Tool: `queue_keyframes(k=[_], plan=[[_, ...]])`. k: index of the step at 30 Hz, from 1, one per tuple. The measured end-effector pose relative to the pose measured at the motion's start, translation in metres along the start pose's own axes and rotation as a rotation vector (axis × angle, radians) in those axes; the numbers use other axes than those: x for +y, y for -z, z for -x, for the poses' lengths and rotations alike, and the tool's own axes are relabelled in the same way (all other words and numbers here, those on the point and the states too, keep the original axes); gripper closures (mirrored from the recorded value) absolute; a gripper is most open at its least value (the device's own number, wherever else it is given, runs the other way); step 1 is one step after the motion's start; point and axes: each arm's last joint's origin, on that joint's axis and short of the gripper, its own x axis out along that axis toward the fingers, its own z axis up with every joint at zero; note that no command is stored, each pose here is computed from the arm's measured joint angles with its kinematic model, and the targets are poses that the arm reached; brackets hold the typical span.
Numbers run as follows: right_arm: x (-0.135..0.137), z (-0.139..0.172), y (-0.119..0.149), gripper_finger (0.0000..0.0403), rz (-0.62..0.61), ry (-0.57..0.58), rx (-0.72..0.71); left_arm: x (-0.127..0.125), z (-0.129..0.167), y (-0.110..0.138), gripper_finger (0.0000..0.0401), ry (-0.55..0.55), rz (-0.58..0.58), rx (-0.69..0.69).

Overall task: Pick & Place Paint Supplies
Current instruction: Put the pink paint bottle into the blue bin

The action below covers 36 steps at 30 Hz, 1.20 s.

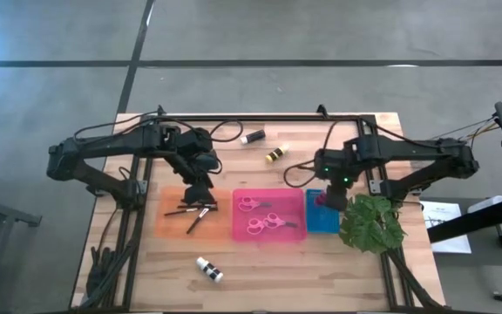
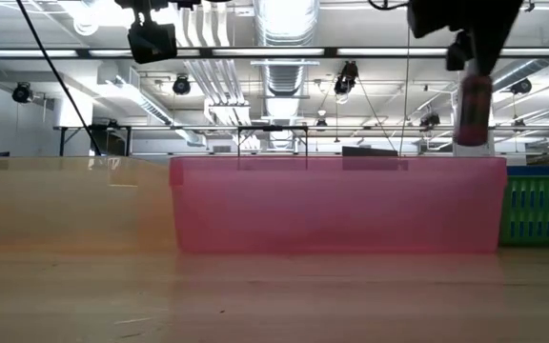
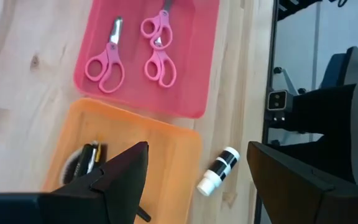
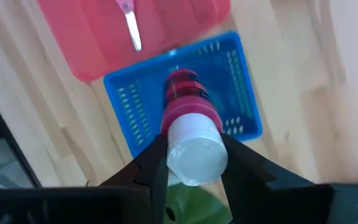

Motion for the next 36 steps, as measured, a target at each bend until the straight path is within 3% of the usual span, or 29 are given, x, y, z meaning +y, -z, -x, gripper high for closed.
queue_keyframes(k=[4,10,18,25,36], plan=[[-0.004,-0.011,0.01,0.0293,-0.079,0.015,0.033,0.0,0.0,-0.001,0.0117,-0.003,-0.004,-0.009],[-0.008,-0.03,0.008,0.0293,-0.088,0.047,0.004,-0.001,0.0,-0.003,0.0117,0.002,-0.006,-0.029],[-0.014,-0.021,0.002,0.0293,-0.089,0.175,-0.118,0.002,-0.003,-0.002,0.0117,-0.008,0.037,-0.03],[-0.029,-0.03,-0.011,0.0293,-0.092,0.213,-0.137,0.001,-0.004,-0.004,0.0117,-0.011,0.054,-0.045],[-0.037,-0.047,-0.017,0.0293,-0.064,0.168,-0.105,0.001,-0.004,-0.004,0.0117,-0.011,0.068,-0.045]])
